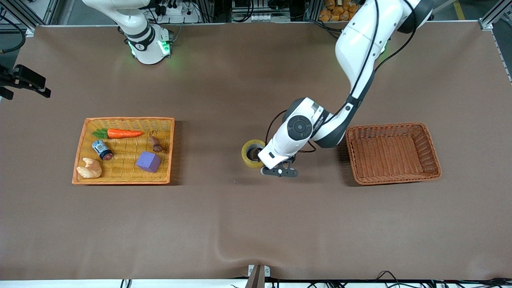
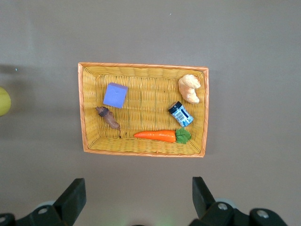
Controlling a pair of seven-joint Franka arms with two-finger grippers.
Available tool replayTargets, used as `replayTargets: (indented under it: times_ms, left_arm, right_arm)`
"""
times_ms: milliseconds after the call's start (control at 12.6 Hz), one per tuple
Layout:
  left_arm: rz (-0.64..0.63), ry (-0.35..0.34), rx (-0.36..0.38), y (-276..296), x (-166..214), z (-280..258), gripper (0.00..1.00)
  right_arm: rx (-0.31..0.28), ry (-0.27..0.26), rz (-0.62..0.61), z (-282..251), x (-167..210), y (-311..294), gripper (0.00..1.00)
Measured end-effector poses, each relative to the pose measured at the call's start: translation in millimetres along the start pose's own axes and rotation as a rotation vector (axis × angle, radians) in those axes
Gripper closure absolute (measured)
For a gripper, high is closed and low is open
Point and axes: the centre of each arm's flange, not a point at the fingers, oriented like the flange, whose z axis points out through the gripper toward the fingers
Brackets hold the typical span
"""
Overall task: Transfer tape with both arms
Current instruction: 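Lower the left gripper over the tape roll at mid-table, then close the left gripper on the tape roll and lift it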
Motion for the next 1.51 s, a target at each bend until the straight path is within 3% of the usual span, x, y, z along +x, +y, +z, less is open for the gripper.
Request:
replayTargets:
  times_ms: [239, 717, 1195, 1354, 1513]
  left_arm:
    - [0.043, 0.019, 0.007, 9.3, -10.7, 27.6, 0.00]
    - [0.065, 0.032, 0.020, 12.8, -11.0, 26.4, 0.00]
    - [0.089, -0.044, 0.068, 24.3, -26.8, 25.0, 0.00]
    - [0.096, -0.048, 0.078, 24.4, -28.3, 25.9, 0.00]
    - [0.141, -0.030, 0.116, 23.4, -28.4, 26.5, 0.07]
  right_arm:
    - [0.000, 0.002, 0.000, -0.5, 0.6, 0.1, 0.00]
    - [-0.003, 0.037, 0.000, -15.4, -0.3, -0.2, 0.00]
    - [-0.003, 0.038, 0.001, -15.8, -0.4, 0.3, 0.00]
    - [-0.003, 0.039, 0.001, -16.1, -0.4, 0.5, 0.00]
    - [-0.003, 0.039, 0.001, -16.2, -0.4, 0.5, 0.00]
